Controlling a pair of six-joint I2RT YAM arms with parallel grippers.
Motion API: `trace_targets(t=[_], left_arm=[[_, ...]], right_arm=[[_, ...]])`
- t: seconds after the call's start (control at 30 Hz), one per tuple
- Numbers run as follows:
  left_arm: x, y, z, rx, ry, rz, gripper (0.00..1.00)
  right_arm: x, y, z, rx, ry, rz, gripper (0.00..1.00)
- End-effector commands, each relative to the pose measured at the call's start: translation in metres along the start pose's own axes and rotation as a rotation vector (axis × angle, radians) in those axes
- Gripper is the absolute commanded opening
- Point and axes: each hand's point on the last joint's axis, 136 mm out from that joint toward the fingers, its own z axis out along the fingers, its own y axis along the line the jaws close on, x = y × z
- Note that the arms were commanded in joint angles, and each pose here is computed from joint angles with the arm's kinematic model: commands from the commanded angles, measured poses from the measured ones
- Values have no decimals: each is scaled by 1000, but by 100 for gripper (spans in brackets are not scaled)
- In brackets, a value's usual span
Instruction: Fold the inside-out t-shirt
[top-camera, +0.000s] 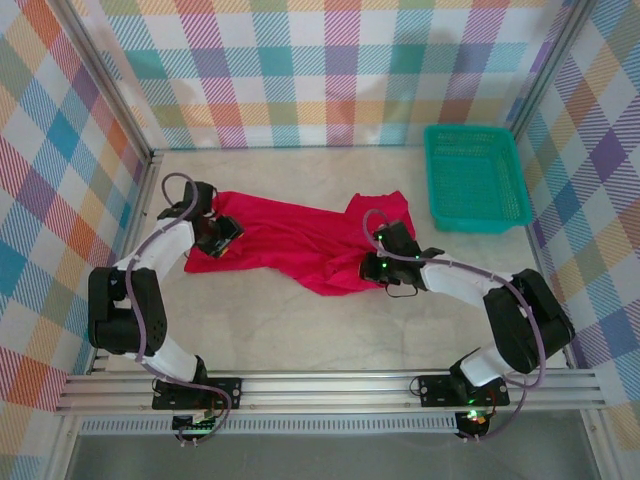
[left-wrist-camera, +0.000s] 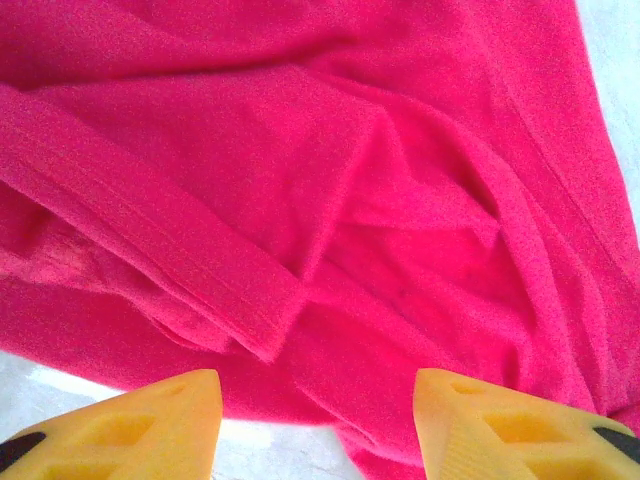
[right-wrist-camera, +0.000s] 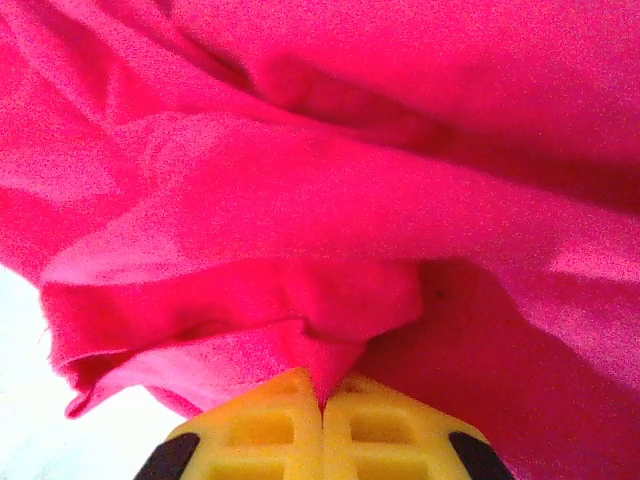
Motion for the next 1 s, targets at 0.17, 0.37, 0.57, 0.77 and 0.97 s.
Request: trace_targets(t=[0.17, 0.37, 0.57, 0.77, 0.97], left_arm=[[-15, 28, -2, -80, -6, -29, 58], [-17, 31, 2, -89, -18, -34, 58], [-19, 38, 3, -131, -22, -19, 57], [-10, 26, 13, -61, 24, -32, 53], [14, 15, 27, -48, 72, 9, 53]], right_arm=[[-54, 5, -114, 87, -349, -99, 0], [-68, -46, -172, 163, -559, 37, 0], [-71, -87, -175, 228, -548, 208, 0], [-79, -78, -165, 178, -520, 207, 0], [-82, -75, -160, 160, -507, 206, 0]])
